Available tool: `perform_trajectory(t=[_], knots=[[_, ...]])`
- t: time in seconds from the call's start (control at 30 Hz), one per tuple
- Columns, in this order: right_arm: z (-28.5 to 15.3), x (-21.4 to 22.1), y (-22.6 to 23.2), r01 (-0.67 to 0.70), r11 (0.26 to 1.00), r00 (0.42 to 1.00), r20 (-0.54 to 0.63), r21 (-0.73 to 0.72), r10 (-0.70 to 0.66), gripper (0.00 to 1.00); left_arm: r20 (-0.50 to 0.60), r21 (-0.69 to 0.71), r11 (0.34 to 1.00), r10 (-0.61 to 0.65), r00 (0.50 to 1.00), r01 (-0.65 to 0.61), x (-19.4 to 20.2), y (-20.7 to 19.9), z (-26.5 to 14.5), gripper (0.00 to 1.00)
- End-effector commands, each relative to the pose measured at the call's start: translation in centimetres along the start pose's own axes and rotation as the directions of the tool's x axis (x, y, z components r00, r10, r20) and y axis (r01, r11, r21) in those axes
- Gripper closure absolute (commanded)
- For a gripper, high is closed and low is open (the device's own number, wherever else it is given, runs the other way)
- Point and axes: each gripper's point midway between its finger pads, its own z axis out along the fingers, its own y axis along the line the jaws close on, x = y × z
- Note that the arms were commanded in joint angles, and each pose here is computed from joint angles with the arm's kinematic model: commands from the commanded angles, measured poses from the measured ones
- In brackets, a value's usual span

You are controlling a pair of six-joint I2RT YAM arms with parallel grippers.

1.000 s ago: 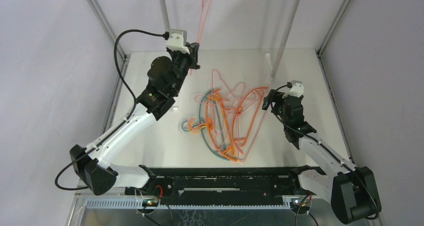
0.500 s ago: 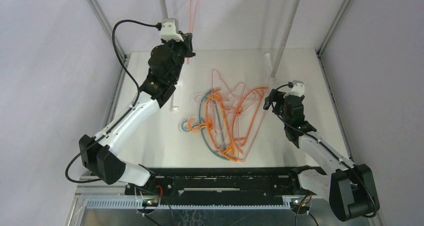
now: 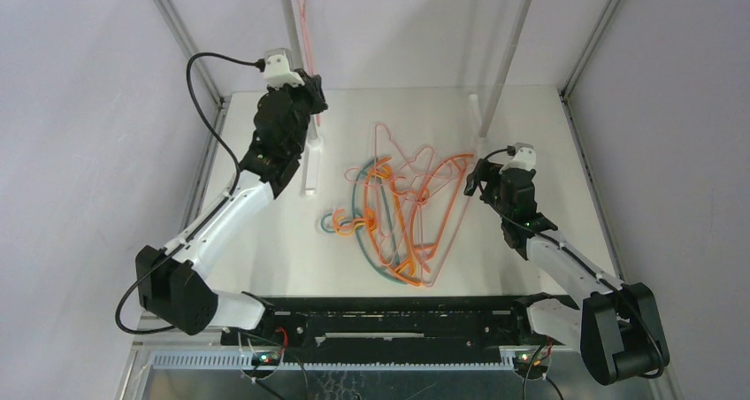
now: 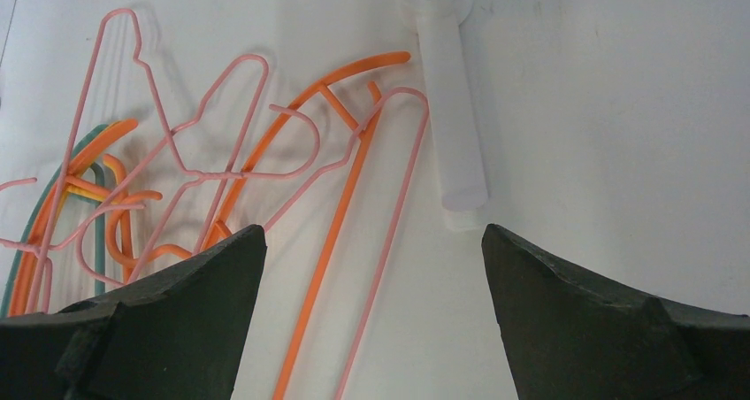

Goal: Organize the hangers

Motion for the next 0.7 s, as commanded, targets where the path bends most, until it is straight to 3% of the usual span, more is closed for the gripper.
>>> perform_trajectory(t=[0.0, 0.1, 0.2, 0.5, 0.67], knots=[[0.1, -2.1, 0.7, -0.038, 0.999, 0.997, 0.060, -0.021, 0.039, 0.00, 0.031, 0.052, 0.999, 0.007, 0.999, -0.009, -1.3, -0.3, -1.4, 0.54], [0.0, -2.2, 0.7, -0.038, 0.999, 0.997, 0.062, -0.021, 0.039, 0.00, 0.025, 0.088, 0.996, 0.025, 0.999, -0.027, -1.1, -0.4, -2.5, 0.16], [0.0, -2.2, 0.8, -0.038, 0.999, 0.997, 0.060, -0.028, 0.040, 0.00, 0.026, 0.104, 0.994, 0.026, 0.999, -0.029, -0.9, -0.1, -3.8, 0.01], [0.3, -1.9, 1.4, -0.045, 0.997, 0.998, 0.045, -0.056, 0.048, 0.00, -0.043, 0.147, 0.987, -0.060, 0.997, 0.066, 3.9, 1.7, -9.2, 0.01], [0.5, -1.7, 1.4, -0.043, 0.998, 0.998, 0.033, -0.054, 0.045, 0.00, -0.234, 0.140, 0.988, -0.031, 0.972, 0.065, 13.1, 2.1, -12.4, 0.01]])
